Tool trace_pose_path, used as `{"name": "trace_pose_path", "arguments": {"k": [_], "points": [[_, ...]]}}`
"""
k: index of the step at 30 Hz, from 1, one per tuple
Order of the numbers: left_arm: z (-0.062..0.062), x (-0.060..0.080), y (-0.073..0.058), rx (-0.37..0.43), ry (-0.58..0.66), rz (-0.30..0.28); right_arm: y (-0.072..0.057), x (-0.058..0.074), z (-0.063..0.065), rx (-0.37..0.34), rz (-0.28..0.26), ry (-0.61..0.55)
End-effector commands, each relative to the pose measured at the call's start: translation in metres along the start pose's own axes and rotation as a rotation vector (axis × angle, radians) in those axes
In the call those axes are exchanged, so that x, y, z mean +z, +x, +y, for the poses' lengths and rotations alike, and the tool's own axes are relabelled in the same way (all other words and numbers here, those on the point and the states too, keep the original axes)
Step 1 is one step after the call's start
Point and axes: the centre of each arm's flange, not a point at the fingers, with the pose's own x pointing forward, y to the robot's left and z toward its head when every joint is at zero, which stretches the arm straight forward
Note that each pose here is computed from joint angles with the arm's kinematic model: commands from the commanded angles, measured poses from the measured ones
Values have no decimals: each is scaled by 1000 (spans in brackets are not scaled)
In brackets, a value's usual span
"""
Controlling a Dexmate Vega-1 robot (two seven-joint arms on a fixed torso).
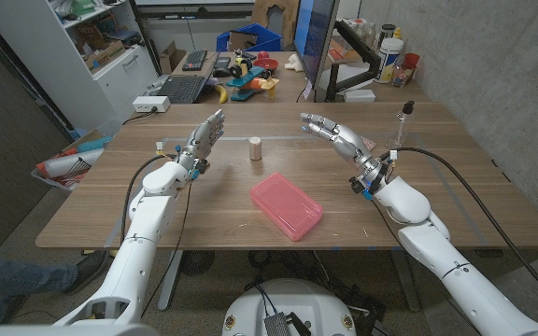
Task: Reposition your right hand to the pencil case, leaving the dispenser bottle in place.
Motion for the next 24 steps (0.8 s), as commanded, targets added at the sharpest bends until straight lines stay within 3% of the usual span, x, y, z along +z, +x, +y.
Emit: {"name": "trace_pose_path", "arguments": {"k": [1, 24], "points": [[-1, 2, -1, -2, 4, -6, 2, 11, 9, 41, -25, -43], [-1, 3, 1, -14, 17, 1, 4, 26, 20, 85, -44, -152]]}}
